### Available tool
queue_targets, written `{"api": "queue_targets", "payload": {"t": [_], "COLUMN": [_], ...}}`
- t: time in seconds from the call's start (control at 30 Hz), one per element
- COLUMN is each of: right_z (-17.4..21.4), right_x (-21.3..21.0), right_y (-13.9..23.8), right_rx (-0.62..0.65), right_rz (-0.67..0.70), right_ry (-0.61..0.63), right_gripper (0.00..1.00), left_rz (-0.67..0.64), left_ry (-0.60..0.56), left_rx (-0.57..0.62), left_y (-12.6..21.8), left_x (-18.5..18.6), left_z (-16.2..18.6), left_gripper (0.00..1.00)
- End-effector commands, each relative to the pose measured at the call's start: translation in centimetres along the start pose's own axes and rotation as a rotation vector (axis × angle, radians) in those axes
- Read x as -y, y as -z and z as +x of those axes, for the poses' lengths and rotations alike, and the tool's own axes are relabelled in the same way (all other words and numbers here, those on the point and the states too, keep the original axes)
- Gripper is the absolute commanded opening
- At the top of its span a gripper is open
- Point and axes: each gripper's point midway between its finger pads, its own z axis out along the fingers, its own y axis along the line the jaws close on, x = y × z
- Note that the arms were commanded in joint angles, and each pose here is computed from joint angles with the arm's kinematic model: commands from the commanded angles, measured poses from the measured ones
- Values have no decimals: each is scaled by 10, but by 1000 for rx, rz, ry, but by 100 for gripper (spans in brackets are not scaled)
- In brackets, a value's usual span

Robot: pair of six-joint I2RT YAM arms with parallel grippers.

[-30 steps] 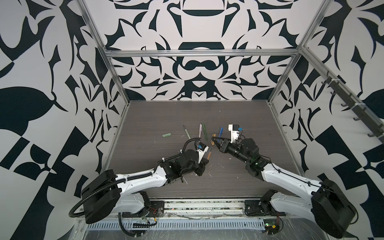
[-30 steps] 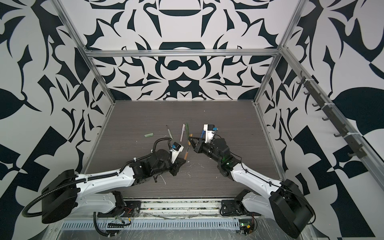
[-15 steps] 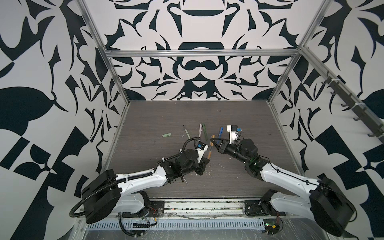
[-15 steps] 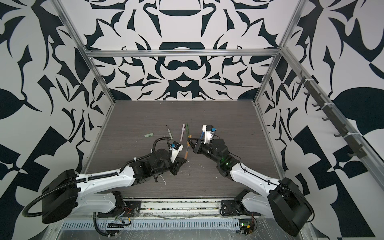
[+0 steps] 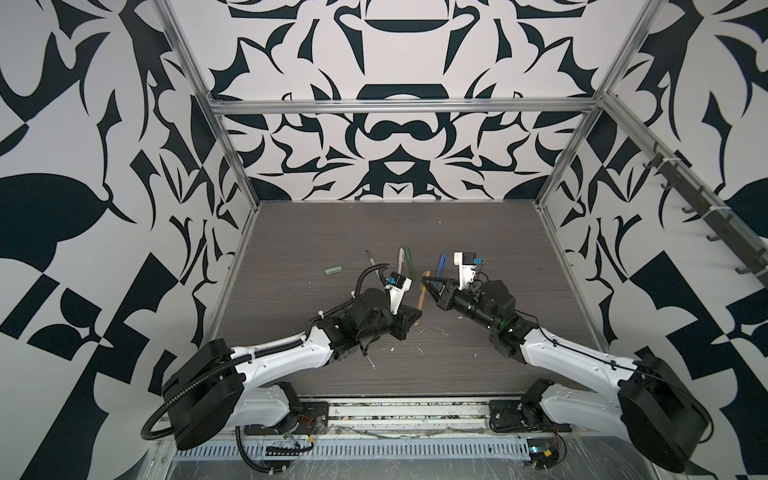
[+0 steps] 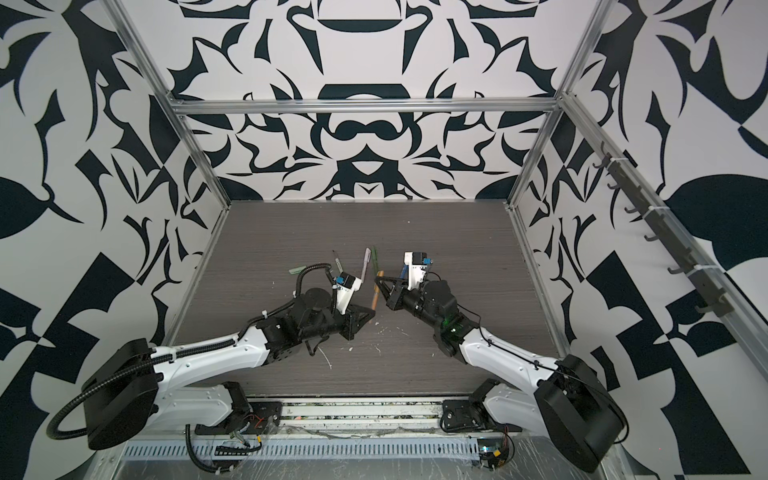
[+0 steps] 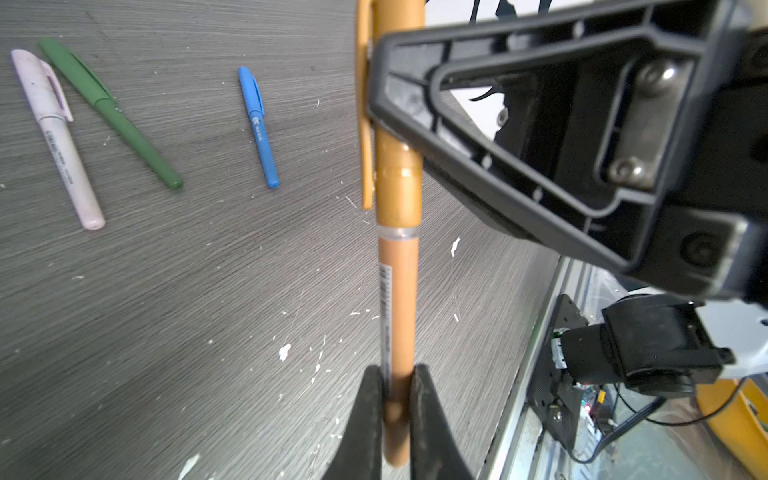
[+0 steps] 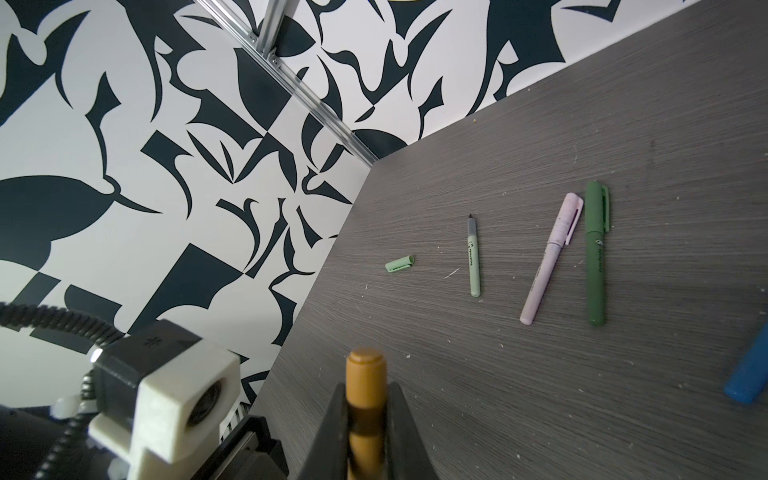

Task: Insert the pens into the pen caps
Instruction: 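Bring the orange-brown cap with the right gripper above the pen's nib, then push the orange-brown cap onto the nib with the right gripper while the left holds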

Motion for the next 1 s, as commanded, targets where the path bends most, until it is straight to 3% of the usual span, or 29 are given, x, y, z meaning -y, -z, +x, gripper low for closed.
{"api": "queue_targets", "payload": {"t": [0.0,0.4,0.8,0.97], "right_z": [11,10,-6,-7], "right_x": [-16,-18,-22,-23], "right_y": [3,5,10,9], "right_rx": [-42,-32,21,24], "right_rz": [-72,-74,-52,-56], "right_ry": [21,-29,-23,-29], "right_gripper": [4,0,0,0], "left_rz": [35,32,38,60], "left_ry": [32,39,22,15], "left_rx": [170,204,175,157], "left_y": [3,-8,-6,-7], "left_x": [10,-6,-6,-4], "left_z": [-56,-79,-70,-65], "left_gripper": [0,0,27,27]}}
